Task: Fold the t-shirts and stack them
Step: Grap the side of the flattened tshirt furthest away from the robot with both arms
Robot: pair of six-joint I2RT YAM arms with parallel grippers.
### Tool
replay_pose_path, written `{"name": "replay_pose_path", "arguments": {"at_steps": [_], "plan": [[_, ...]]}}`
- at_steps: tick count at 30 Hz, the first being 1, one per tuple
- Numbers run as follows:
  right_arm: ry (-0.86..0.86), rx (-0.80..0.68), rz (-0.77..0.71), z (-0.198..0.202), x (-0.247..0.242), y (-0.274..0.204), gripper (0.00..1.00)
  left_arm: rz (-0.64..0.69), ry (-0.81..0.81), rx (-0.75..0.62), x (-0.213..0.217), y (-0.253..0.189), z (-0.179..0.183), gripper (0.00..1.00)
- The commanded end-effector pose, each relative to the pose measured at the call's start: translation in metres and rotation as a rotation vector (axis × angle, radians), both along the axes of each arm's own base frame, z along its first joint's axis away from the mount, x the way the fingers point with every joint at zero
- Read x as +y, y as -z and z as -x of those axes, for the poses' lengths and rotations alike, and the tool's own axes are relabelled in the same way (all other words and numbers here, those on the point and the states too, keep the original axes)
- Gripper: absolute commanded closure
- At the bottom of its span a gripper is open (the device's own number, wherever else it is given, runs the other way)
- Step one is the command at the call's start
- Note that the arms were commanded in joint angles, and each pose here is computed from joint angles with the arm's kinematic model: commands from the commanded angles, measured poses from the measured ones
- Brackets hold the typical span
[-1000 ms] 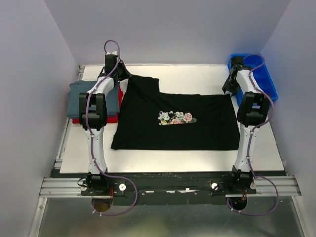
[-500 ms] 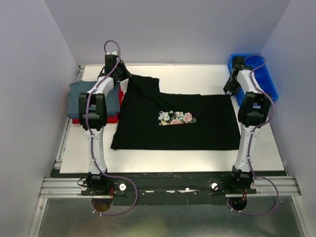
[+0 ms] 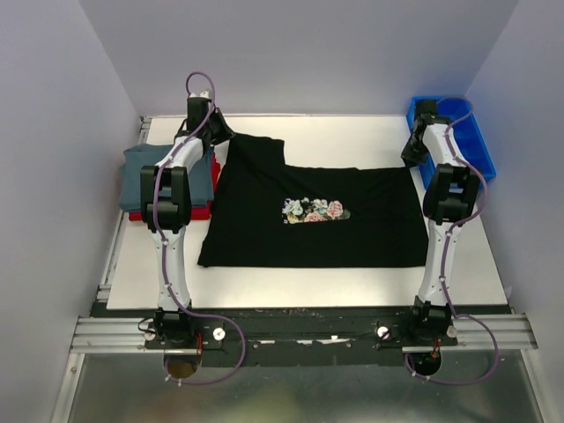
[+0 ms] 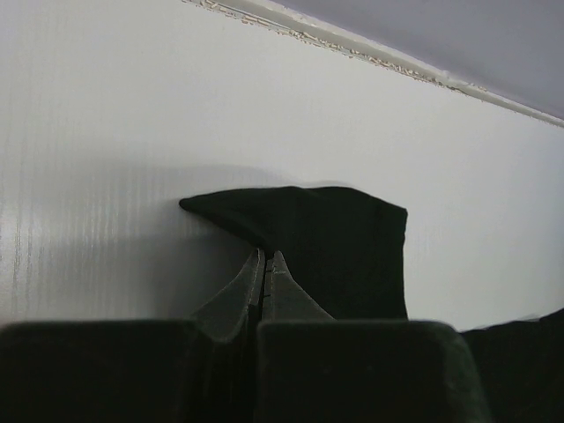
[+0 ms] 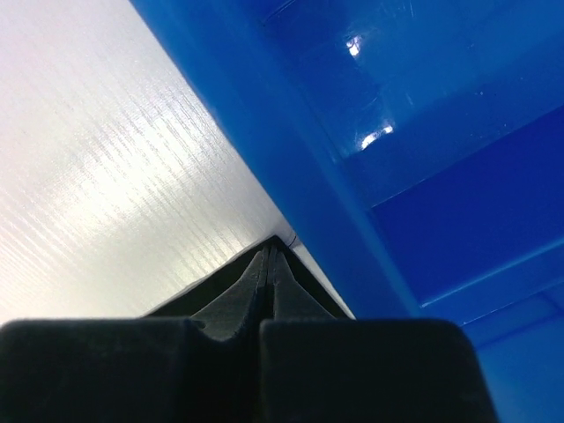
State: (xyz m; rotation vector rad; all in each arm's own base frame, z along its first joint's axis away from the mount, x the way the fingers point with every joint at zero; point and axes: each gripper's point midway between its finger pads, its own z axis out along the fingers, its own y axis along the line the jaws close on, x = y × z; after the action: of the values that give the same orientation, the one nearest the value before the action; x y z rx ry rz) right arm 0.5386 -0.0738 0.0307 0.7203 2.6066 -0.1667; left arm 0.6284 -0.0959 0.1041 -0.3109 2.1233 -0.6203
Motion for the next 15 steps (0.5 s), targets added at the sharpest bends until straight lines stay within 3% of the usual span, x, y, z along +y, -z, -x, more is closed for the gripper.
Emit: {"name": "replay_pose_path", "arguments": {"at_steps": [1, 5, 15], "plan": [[-0.016, 0.021, -0.011, 0.003, 0.000, 0.008, 0.99, -0.013, 0.011, -0.058, -0.002, -0.029, -0.002, 1.00], [-0.031, -0.008, -0.012, 0.004, 0.002, 0.007, 0.99, -0.012, 0.014, -0.056, -0.002, -0.029, -0.001, 1.00], [-0.118, -0.174, -0.050, 0.006, 0.016, -0.045, 0.99, -0.012, 0.024, -0.104, -0.011, -0.055, 0.003, 1.00]]}}
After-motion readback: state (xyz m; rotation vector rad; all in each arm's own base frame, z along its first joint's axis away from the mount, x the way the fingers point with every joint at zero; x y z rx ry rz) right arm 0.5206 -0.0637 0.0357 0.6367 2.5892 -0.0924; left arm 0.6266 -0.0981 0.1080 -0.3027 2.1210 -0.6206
